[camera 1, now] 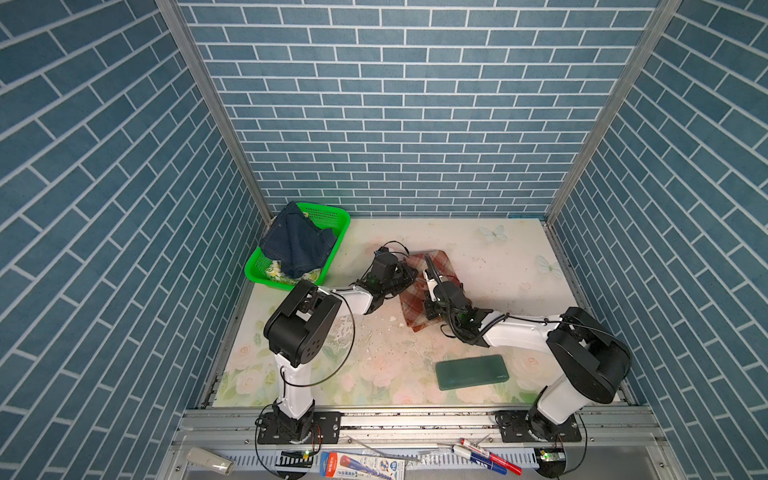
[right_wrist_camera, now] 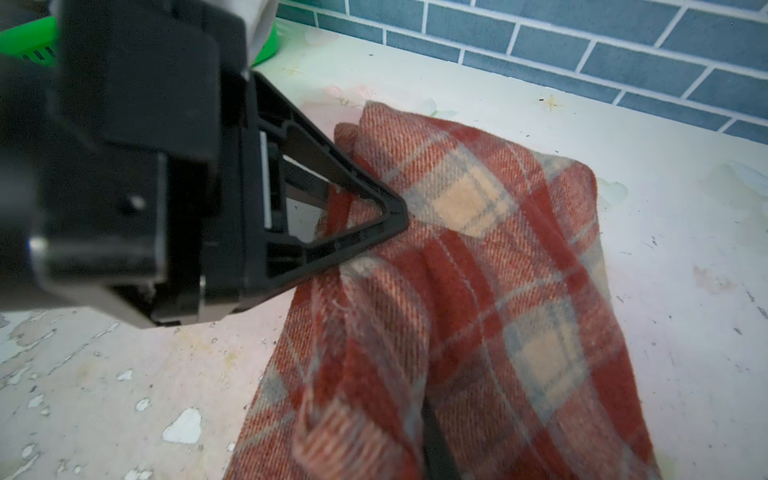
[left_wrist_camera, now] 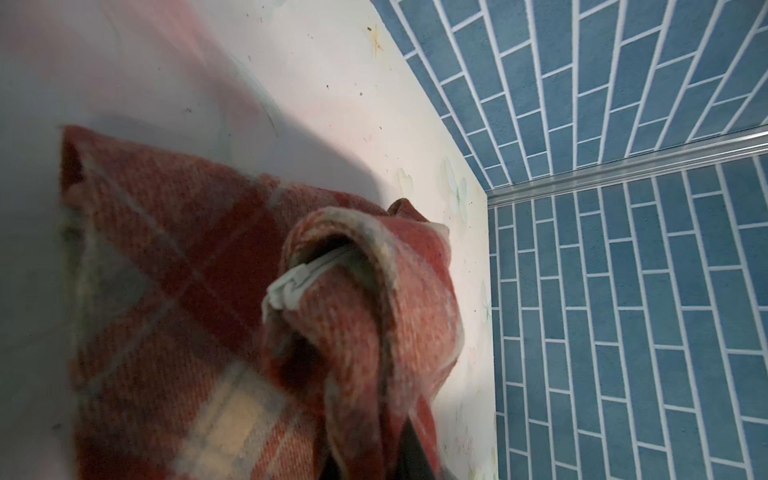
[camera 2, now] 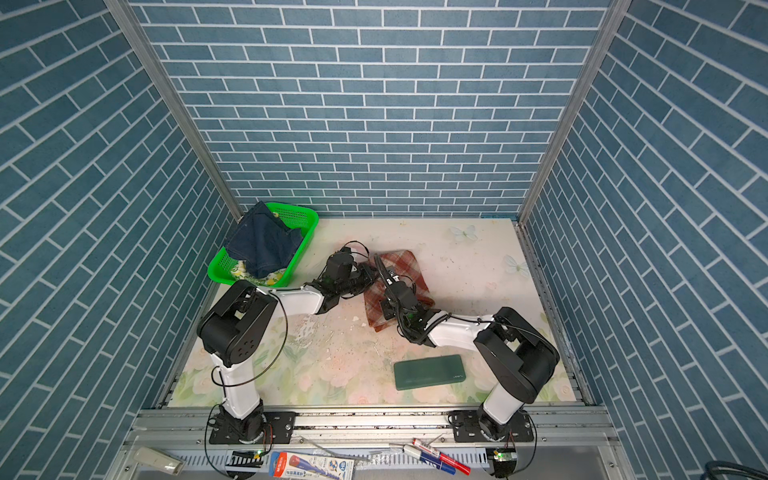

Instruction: Fold and stack the skirts

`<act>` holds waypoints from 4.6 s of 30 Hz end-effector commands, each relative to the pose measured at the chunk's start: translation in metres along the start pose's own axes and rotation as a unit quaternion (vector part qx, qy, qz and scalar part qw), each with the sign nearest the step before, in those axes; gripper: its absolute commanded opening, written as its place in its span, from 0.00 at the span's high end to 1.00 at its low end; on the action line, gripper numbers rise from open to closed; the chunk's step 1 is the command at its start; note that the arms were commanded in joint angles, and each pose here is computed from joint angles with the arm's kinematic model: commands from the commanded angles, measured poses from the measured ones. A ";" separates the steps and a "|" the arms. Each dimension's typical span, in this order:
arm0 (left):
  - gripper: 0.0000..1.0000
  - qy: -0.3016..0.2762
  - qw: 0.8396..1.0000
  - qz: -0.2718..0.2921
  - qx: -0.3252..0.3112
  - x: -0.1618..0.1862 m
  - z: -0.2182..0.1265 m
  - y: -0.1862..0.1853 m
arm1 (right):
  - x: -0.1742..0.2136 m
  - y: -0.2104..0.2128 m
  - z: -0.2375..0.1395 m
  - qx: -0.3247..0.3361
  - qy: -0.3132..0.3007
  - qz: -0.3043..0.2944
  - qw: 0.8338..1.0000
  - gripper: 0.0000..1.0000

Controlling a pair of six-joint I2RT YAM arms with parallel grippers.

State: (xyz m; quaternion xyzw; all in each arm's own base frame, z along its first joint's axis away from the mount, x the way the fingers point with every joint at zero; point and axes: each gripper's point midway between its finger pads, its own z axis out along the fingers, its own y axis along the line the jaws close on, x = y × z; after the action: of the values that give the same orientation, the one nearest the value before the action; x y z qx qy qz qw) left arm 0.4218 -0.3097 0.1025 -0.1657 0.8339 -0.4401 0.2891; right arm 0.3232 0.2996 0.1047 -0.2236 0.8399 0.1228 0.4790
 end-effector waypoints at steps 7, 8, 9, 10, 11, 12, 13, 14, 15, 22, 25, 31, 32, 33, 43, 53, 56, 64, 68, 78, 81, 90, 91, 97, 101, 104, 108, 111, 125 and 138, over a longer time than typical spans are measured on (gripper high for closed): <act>1.00 -0.040 0.997 -0.001 -0.059 -0.012 -0.016 0.047 | -0.005 0.014 -0.010 -0.026 0.010 0.010 1.000 0.87; 1.00 -0.037 0.997 -0.003 -0.062 -0.009 -0.016 0.052 | -0.001 0.016 -0.008 -0.029 0.016 0.013 0.999 0.87; 1.00 -0.034 0.997 -0.005 -0.064 -0.006 -0.015 0.058 | 0.004 0.019 -0.007 -0.033 0.022 0.016 0.999 0.87; 1.00 -0.031 0.997 -0.007 -0.066 -0.003 -0.014 0.062 | 0.008 0.021 -0.006 -0.036 0.027 0.018 0.999 0.87; 1.00 -0.029 0.997 -0.010 -0.071 0.000 -0.014 0.068 | 0.012 0.023 -0.005 -0.040 0.031 0.023 0.998 0.87; 1.00 -0.027 0.997 -0.012 -0.074 0.003 -0.014 0.073 | 0.016 0.027 -0.004 -0.046 0.036 0.027 0.998 0.87; 1.00 -0.026 0.997 -0.013 -0.077 0.004 -0.014 0.078 | 0.018 0.030 -0.003 -0.051 0.040 0.030 0.997 0.87; 1.00 -0.025 0.996 -0.015 -0.082 0.006 -0.014 0.085 | 0.022 0.033 -0.002 -0.057 0.047 0.033 0.997 0.87; 1.00 -0.022 0.996 -0.017 -0.085 0.008 -0.013 0.091 | 0.026 0.034 -0.002 -0.061 0.053 0.038 0.996 0.86; 1.00 -0.002 0.995 -0.027 -0.097 0.017 -0.007 0.120 | 0.027 0.028 -0.019 -0.070 0.059 0.063 0.994 0.51; 1.00 0.006 0.995 -0.025 -0.098 0.020 -0.004 0.126 | 0.025 0.014 -0.027 -0.075 0.062 0.100 0.990 0.45; 1.00 0.020 0.995 -0.011 -0.095 0.025 -0.001 0.128 | 0.021 -0.013 -0.025 -0.075 0.091 0.169 0.978 0.47; 1.00 0.022 0.995 -0.009 -0.095 0.025 -0.001 0.128 | 0.019 -0.018 -0.024 -0.069 0.095 0.175 0.977 0.49; 1.00 0.023 0.995 -0.007 -0.095 0.026 -0.001 0.128 | 0.016 -0.023 -0.023 -0.062 0.100 0.182 0.976 0.50; 1.00 0.027 0.996 0.013 -0.089 0.027 -0.005 0.125 | 0.055 -0.041 -0.005 -0.022 0.168 0.211 0.963 0.62; 0.99 0.029 0.995 0.019 -0.091 0.026 -0.005 0.124 | 0.114 -0.048 -0.017 -0.006 0.187 0.233 0.954 0.65; 0.90 0.023 0.997 0.024 -0.076 0.022 -0.006 0.114 | 0.091 -0.051 -0.029 -0.009 0.161 0.229 0.960 0.65; 0.43 -0.013 0.997 0.068 -0.041 -0.010 -0.027 0.055 | -0.015 -0.063 -0.052 -0.042 0.058 0.248 0.966 0.61; 0.38 -0.036 0.991 0.111 -0.067 -0.027 -0.048 0.038 | -0.044 -0.075 -0.043 -0.042 0.041 0.251 0.966 0.60; 0.47 -0.028 0.973 0.223 -0.056 -0.013 -0.067 0.007 | -0.058 -0.091 0.006 -0.079 0.066 0.263 0.959 0.57; 0.51 0.010 0.963 0.267 -0.042 0.014 -0.054 -0.002 | -0.053 -0.092 0.021 -0.086 0.078 0.267 0.957 0.55; 0.59 0.100 0.958 0.267 -0.039 0.079 -0.014 0.034 | -0.016 -0.101 0.073 -0.092 0.121 0.293 0.944 0.54; 0.63 0.105 0.958 0.263 -0.046 0.083 -0.013 0.042 | -0.009 -0.103 0.079 -0.089 0.129 0.296 0.942 0.54; 0.77 0.113 0.953 0.271 -0.081 0.089 -0.025 0.068 | 0.025 -0.122 0.087 -0.029 0.160 0.296 0.941 0.54; 0.81 0.116 0.951 0.273 -0.089 0.089 -0.029 0.075 | 0.020 -0.130 0.077 -0.014 0.154 0.282 0.947 0.54; 0.82 0.119 0.952 0.270 -0.085 0.089 -0.029 0.077 | 0.011 -0.136 0.066 -0.012 0.146 0.274 0.951 0.50; 0.90 0.124 0.950 0.275 -0.079 0.090 -0.029 0.079 | 0.000 -0.139 0.057 -0.036 0.138 0.261 0.955 0.34; 1.00 0.123 0.949 0.280 -0.075 0.087 -0.031 0.079 | -0.007 -0.133 0.051 -0.058 0.129 0.239 0.961 0.26; 1.00 0.080 0.964 0.246 -0.056 0.043 -0.052 0.067 | -0.004 -0.126 0.047 -0.072 0.139 0.220 0.963 0.25; 0.76 0.025 0.967 0.253 -0.025 0.004 -0.045 0.017 | 0.014 -0.104 0.017 -0.016 0.117 0.215 0.969 0.30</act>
State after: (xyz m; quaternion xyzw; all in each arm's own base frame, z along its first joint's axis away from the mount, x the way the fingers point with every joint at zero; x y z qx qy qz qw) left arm 0.3818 -0.2732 0.0876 0.0511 0.8743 -0.3368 0.3458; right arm 0.3810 0.2153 0.0723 -0.0701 0.9234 0.2232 0.3044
